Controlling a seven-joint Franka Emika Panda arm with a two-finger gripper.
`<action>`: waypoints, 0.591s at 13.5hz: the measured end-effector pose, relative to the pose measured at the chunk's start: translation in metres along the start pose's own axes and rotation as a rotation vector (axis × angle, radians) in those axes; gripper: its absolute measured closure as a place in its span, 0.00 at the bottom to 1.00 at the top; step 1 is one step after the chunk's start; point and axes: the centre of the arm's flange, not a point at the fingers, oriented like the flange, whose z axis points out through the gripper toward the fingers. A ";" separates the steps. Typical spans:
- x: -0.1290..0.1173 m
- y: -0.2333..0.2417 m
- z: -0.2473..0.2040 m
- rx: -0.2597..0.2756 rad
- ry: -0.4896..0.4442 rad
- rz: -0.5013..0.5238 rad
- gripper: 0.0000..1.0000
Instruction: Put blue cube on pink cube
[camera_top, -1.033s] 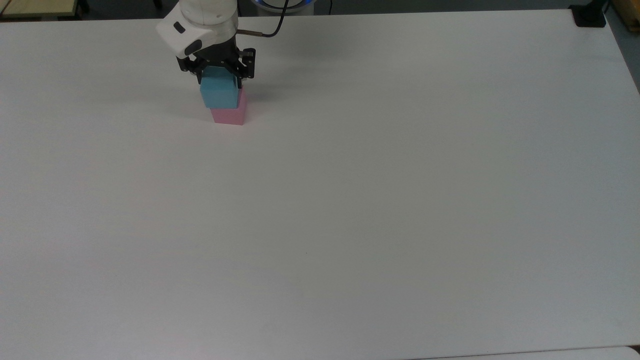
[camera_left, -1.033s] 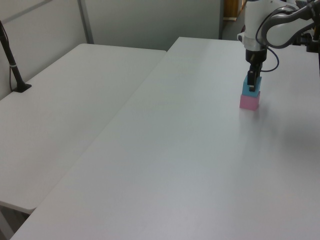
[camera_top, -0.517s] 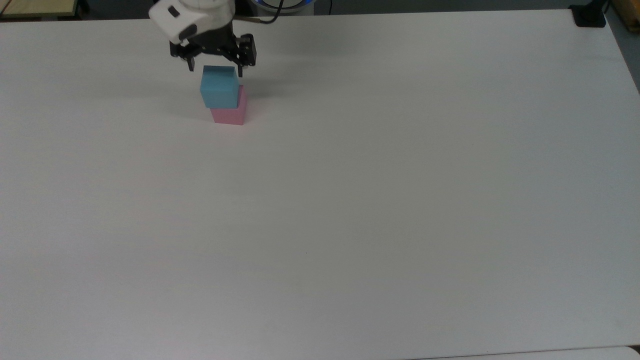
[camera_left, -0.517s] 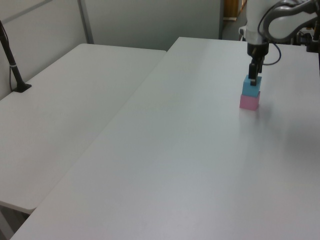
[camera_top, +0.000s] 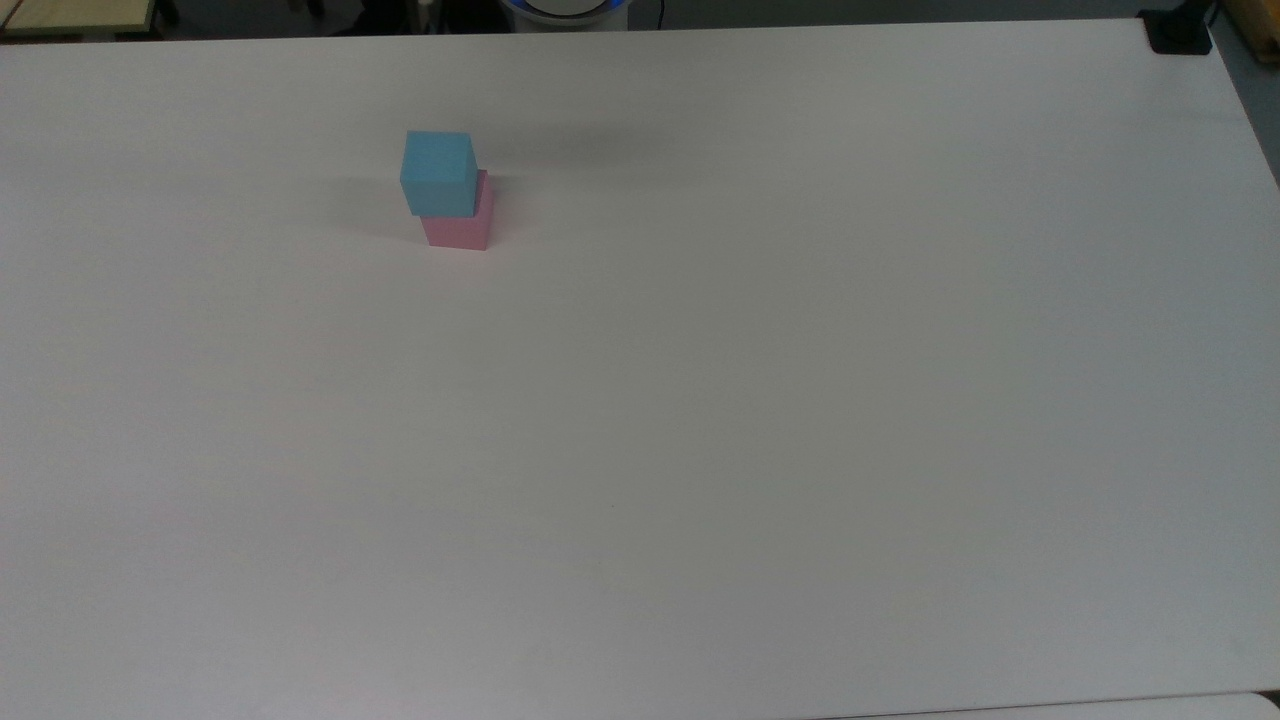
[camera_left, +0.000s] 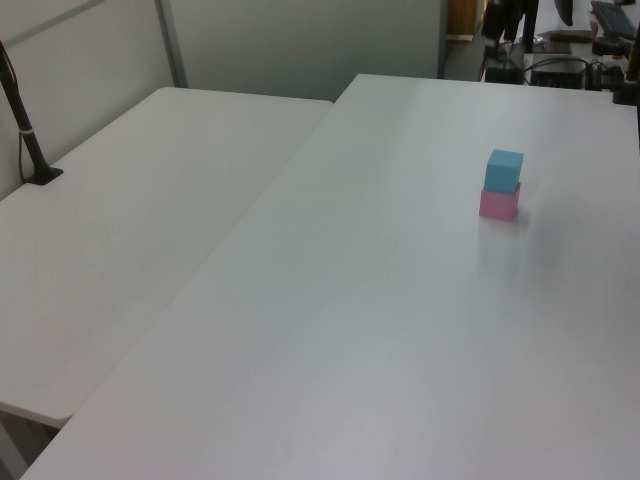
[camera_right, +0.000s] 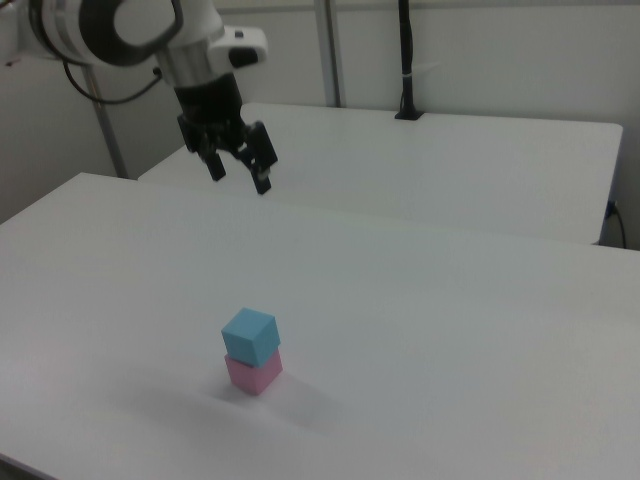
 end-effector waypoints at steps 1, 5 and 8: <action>0.002 0.000 -0.009 0.000 0.018 -0.017 0.00; 0.010 -0.005 -0.017 0.009 0.040 -0.138 0.00; 0.018 -0.021 -0.002 0.038 0.016 -0.132 0.00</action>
